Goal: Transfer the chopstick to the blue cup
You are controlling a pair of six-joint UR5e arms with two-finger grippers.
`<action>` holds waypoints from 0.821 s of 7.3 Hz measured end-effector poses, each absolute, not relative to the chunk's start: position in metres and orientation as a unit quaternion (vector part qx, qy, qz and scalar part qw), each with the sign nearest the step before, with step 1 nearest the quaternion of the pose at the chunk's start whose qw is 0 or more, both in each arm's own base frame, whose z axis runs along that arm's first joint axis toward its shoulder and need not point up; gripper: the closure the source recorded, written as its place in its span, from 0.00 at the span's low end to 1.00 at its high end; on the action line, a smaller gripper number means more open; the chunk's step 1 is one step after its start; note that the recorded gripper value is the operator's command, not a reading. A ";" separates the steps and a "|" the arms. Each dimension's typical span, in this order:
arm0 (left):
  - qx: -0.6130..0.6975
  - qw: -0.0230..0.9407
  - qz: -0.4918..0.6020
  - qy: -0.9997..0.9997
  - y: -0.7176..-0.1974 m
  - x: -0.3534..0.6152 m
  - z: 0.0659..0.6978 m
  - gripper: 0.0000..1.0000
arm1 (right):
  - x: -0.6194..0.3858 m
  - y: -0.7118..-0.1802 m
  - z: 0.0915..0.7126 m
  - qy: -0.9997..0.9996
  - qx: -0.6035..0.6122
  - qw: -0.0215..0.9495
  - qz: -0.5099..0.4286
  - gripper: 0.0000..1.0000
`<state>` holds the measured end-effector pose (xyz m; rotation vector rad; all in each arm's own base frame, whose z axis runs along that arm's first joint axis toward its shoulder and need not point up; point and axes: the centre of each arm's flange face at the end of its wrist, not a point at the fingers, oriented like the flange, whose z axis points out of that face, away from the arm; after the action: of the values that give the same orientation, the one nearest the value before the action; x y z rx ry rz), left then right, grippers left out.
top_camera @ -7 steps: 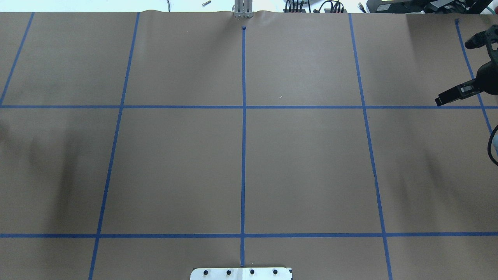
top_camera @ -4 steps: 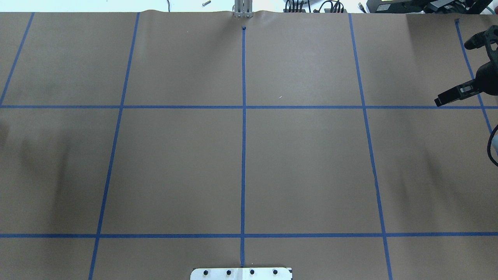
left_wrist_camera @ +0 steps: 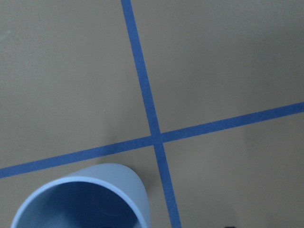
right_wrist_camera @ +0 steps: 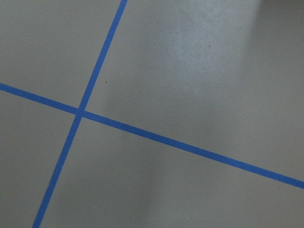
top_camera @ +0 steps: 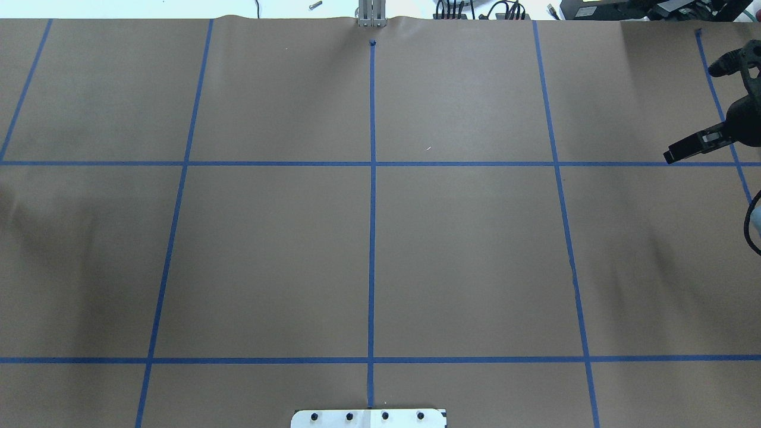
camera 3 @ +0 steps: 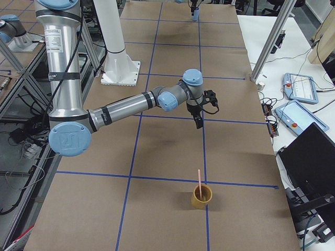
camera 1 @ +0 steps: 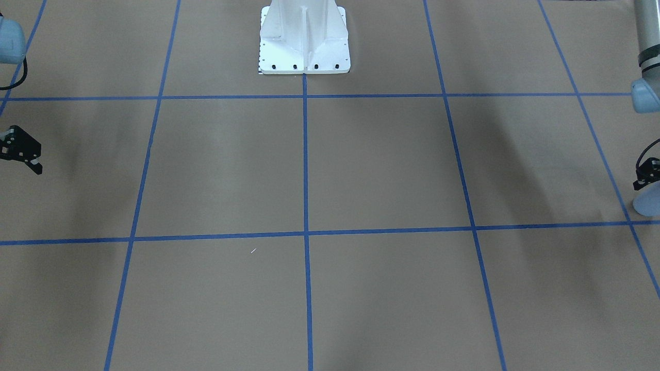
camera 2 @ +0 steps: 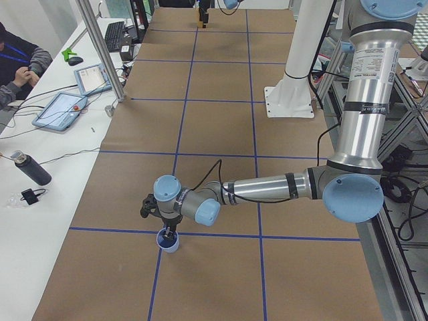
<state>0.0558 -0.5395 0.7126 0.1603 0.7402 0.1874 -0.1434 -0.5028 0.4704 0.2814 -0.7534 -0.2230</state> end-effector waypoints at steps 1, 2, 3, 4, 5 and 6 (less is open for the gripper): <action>0.080 0.925 0.092 0.360 -0.539 0.055 0.712 1.00 | -0.143 -0.503 0.471 -0.366 0.136 0.914 -0.108 0.00; 0.084 0.924 0.093 0.361 -0.538 0.055 0.708 1.00 | -0.143 -0.503 0.471 -0.366 0.136 0.914 -0.108 0.00; 0.091 0.922 0.095 0.364 -0.538 0.054 0.698 1.00 | -0.143 -0.503 0.470 -0.366 0.137 0.914 -0.108 0.00; 0.095 0.919 0.096 0.371 -0.541 0.054 0.682 1.00 | -0.143 -0.503 0.470 -0.366 0.137 0.914 -0.108 0.00; 0.091 0.916 0.095 0.378 -0.545 0.055 0.656 1.00 | -0.143 -0.503 0.470 -0.366 0.137 0.914 -0.108 0.00; 0.087 0.916 0.092 0.381 -0.550 0.057 0.617 1.00 | -0.143 -0.502 0.470 -0.366 0.137 0.914 -0.108 0.00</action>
<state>0.0569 -0.5496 0.6172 0.1787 0.7847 0.1889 -0.1433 -0.5025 0.4697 0.2821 -0.7540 -0.2220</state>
